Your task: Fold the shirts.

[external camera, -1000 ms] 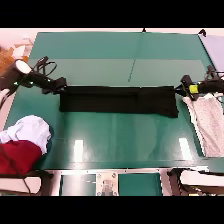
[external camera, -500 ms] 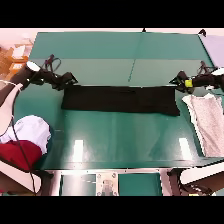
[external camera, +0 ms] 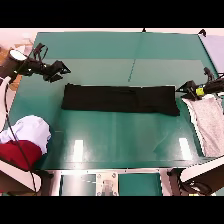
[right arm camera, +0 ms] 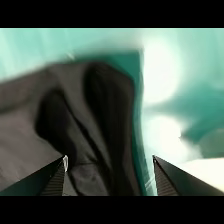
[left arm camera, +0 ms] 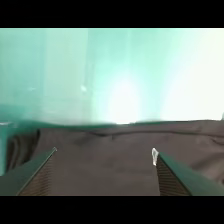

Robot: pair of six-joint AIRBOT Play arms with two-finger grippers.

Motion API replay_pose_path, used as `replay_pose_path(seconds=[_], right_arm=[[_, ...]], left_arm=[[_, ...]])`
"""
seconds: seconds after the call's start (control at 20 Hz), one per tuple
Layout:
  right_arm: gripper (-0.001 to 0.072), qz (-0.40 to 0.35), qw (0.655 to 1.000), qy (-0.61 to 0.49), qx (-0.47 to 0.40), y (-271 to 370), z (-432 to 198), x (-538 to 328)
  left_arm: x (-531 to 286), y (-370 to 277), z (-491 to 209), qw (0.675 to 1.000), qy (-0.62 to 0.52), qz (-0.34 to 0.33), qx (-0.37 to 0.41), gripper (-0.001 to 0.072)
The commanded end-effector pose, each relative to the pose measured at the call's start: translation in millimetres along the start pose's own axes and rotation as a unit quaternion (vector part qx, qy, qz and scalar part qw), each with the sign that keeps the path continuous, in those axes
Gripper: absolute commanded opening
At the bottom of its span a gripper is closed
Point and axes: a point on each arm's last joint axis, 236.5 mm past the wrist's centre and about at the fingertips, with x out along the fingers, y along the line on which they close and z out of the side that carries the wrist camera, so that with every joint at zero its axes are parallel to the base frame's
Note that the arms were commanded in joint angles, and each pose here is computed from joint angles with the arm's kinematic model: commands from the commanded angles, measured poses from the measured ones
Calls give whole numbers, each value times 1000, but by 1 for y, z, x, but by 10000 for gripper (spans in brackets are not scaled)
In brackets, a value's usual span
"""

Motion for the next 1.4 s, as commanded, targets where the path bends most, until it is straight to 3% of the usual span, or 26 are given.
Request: replay_pose_path(seconds=[0.0,0.15,0.45,0.5,0.55,0.6,0.65,0.9,1.35], right_arm=[[610,39,998,39,-15,-4,-13,26],[610,92,993,60,-40,17,-21,40],[596,91,991,75,-68,35,-27,56],[371,91,990,77,-71,37,-27,58],[207,91,990,79,-74,40,-28,60],[116,91,990,81,-77,42,-29,61],[19,93,989,83,-79,44,-28,59],[18,100,987,85,-97,85,-13,11],[18,119,968,58,-214,257,-53,-98]], left_arm=[[-2,-12,-11,999,26,-22,-8,717],[-3,-21,-16,998,38,-42,-11,716],[10,-59,-32,994,55,-81,40,715],[18,-71,-38,993,60,-84,54,621],[27,-85,-44,991,62,-88,77,303],[36,-99,-50,988,62,-92,104,49],[47,-115,-57,986,61,-96,120,31],[113,-185,-94,978,34,-104,176,30],[247,-242,-209,971,96,-119,185,30]])
